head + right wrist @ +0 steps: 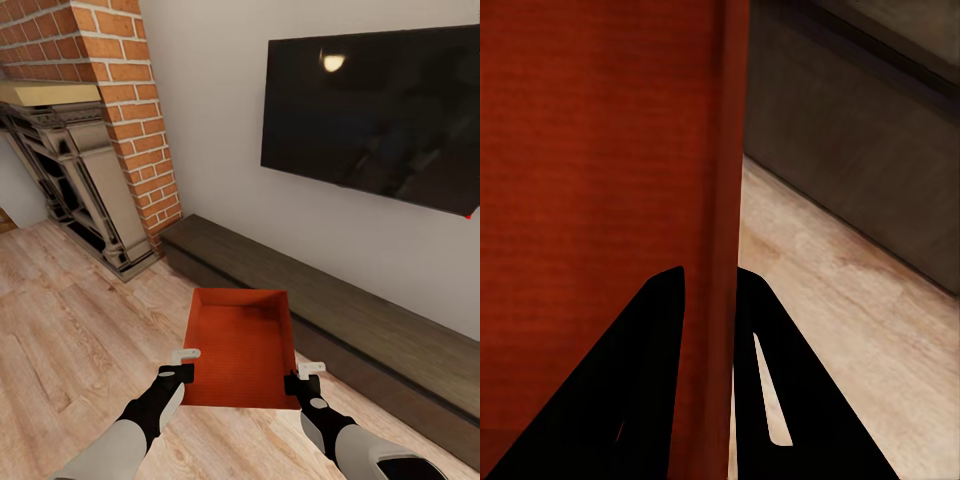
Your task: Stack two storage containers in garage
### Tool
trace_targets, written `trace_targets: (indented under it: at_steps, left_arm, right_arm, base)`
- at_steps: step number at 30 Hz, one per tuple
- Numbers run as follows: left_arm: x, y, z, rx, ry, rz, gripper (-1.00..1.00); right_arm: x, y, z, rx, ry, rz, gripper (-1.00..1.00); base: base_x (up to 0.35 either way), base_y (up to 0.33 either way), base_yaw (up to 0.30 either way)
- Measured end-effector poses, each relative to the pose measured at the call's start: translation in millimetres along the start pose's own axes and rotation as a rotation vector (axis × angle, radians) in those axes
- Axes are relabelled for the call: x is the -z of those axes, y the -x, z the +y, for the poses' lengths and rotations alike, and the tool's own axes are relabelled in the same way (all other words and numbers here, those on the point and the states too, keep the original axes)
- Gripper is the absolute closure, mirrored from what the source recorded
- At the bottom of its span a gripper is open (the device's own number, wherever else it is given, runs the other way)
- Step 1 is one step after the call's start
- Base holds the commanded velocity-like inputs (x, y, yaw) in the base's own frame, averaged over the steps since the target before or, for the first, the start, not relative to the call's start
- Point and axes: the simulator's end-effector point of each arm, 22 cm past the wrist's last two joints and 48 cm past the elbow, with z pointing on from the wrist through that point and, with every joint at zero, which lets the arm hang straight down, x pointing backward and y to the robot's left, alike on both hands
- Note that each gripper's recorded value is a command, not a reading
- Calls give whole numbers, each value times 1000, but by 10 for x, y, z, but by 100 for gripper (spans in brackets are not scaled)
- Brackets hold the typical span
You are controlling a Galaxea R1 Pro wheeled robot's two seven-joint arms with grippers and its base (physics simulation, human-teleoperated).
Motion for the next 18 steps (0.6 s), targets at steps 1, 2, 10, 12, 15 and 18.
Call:
trace_targets:
  at_steps: [1,2,10,12,15,18]
  left_arm:
    - [5,7,0,0,0,-2,100]
    - [10,15,0,1,0,-3,100]
    - [49,82,4,2,0,-16,100]
    - [59,97,4,2,-1,-19,100]
    - [74,124,6,2,-1,-24,100]
    - [88,147,5,3,-1,-28,100]
  right_arm:
    - [3,10,-1,0,0,-2,100]
    - [5,19,-2,0,0,-3,100]
    - [28,90,-3,0,0,-16,100]
    - [34,108,-4,0,-1,-19,100]
    - [43,136,-4,-1,-1,-24,100]
    - [52,162,-7,-1,-1,-28,100]
  base:
    - [0,0,0]
    - [0,0,0]
    - [0,0,0]
    - [0,0,0]
    - [0,0,0]
    - [0,0,0]
